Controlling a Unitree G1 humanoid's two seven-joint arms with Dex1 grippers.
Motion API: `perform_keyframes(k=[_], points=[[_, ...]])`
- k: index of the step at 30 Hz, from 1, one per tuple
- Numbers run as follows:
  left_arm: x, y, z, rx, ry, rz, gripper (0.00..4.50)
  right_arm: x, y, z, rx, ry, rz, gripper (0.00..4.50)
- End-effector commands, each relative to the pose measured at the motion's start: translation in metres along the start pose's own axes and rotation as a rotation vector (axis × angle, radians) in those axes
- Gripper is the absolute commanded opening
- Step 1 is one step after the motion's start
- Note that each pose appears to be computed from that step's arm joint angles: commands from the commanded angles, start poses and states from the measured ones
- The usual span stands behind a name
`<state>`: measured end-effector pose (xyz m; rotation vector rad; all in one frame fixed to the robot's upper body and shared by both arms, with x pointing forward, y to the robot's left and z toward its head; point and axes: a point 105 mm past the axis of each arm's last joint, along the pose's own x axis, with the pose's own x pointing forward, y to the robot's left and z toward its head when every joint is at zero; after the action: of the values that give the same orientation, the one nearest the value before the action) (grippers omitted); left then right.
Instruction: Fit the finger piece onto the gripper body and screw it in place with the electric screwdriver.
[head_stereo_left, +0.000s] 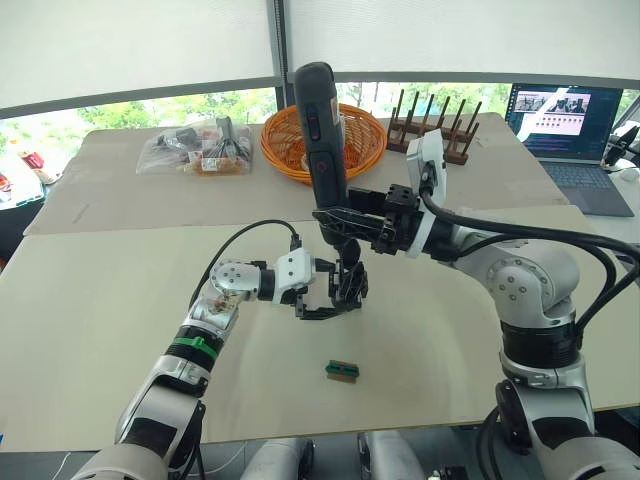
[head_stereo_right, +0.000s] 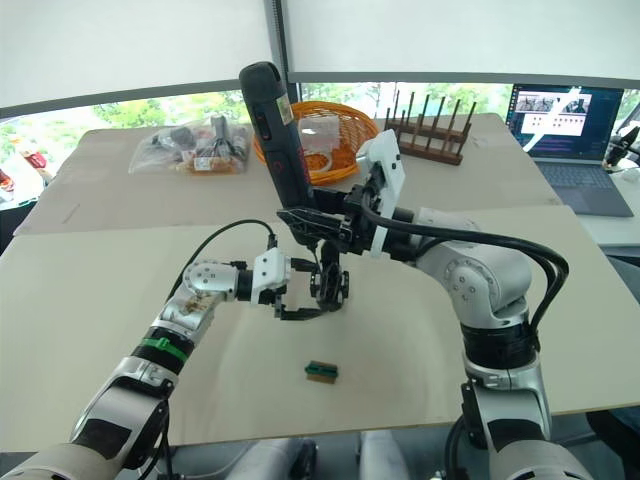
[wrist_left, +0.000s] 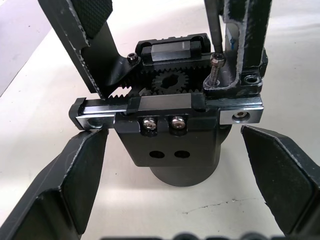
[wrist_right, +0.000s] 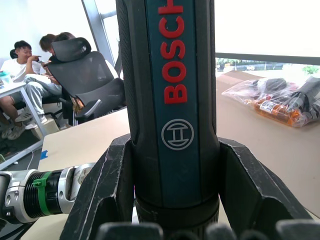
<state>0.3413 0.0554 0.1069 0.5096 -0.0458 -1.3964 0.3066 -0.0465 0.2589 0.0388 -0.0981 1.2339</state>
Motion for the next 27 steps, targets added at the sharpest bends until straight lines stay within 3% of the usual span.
perform_keyframes(k=[1, 27], points=[[0.002, 0.004, 0.010, 0.043, -0.023, 0.010, 4.50, 0.001, 0.008, 0.020, -0.083, -0.074, 0.025, 1.97], [0.020, 0.005, 0.006, 0.020, -0.038, 0.014, 4.50, 0.000, 0.009, 0.017, -0.080, -0.065, 0.019, 1.97]])
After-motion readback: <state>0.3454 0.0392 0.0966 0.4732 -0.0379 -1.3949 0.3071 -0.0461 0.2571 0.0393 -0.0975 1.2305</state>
